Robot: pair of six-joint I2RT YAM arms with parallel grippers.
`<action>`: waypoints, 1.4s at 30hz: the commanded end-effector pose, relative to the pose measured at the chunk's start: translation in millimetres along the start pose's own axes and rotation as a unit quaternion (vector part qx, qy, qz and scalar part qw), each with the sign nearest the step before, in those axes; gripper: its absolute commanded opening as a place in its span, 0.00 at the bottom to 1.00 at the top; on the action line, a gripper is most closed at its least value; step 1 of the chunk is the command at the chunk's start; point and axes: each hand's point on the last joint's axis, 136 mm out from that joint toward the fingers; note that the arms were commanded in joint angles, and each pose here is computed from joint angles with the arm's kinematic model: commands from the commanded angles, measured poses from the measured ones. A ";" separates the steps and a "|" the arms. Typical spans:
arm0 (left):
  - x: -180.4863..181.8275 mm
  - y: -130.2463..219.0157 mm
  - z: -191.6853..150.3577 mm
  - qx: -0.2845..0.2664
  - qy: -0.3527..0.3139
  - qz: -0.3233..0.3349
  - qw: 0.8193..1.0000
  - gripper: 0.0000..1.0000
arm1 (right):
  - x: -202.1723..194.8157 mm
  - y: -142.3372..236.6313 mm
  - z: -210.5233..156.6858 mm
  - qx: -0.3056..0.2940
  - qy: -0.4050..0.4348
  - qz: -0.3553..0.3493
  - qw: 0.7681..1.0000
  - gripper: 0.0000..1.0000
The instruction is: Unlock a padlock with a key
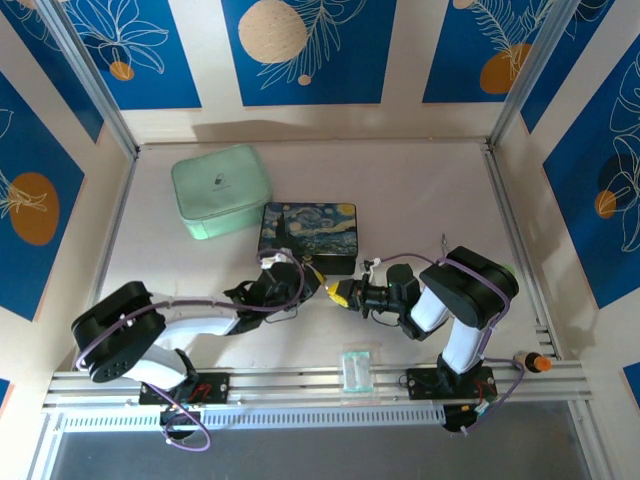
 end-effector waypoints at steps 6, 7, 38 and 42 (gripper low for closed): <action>-24.7 4.7 6.3 -0.007 0.014 -0.051 0.999 0.00 | 3.0 7.4 -4.1 -0.001 0.009 0.010 1.000 0.00; -24.1 4.0 6.1 -0.007 0.017 -0.051 0.999 0.00 | 1.0 9.6 -4.4 -0.004 0.007 0.008 1.000 0.00; -30.7 0.1 2.8 0.004 0.032 -0.060 0.998 0.00 | 10.5 16.8 5.8 -0.024 0.018 0.022 0.999 0.00; -29.6 1.9 5.9 -0.004 0.030 -0.056 0.998 0.00 | 7.3 16.3 0.8 -0.014 0.014 0.018 1.000 0.00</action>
Point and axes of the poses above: each hand's point on the last joint's axis, 136 mm out from that joint toward the fingers, its own y axis back along the fingers, its own x axis along the line the jaws close on, z = x × y
